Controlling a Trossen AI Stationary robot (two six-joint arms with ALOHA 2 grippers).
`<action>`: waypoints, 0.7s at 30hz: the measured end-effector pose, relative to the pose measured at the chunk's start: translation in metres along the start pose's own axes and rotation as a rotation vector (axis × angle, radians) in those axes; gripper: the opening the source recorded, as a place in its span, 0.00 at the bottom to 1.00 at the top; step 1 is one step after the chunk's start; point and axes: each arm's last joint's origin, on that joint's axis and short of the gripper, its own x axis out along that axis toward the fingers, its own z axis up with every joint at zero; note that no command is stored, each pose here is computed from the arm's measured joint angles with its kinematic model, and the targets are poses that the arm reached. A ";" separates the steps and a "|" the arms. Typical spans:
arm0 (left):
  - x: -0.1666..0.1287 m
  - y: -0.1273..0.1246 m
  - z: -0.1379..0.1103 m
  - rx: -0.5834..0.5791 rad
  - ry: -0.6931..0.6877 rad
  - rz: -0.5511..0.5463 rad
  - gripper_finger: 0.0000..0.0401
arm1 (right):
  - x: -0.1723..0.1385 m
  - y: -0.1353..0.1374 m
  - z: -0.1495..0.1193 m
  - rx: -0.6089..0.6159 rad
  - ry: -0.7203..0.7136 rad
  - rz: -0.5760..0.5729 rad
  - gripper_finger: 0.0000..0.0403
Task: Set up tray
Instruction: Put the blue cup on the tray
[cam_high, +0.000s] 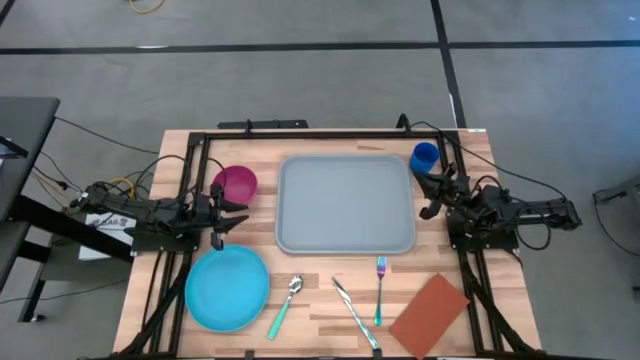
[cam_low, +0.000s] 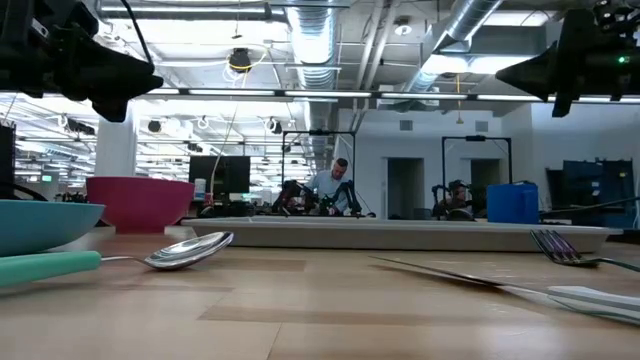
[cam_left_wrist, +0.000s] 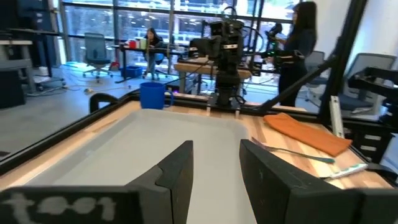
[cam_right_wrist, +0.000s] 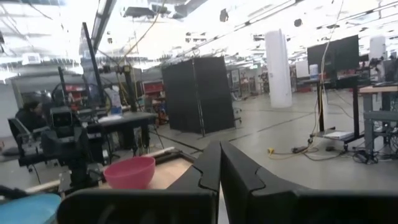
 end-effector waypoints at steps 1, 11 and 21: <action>0.000 0.001 0.000 -0.001 -0.002 0.020 0.30 | 0.000 0.000 0.002 0.006 -0.014 -0.003 0.00; 0.000 0.003 0.000 -0.126 -0.018 0.111 0.30 | 0.001 0.000 0.015 0.021 -0.056 0.039 0.10; -0.001 0.006 0.006 -0.151 -0.078 0.203 0.30 | 0.004 -0.007 0.027 -0.186 0.030 -0.183 0.35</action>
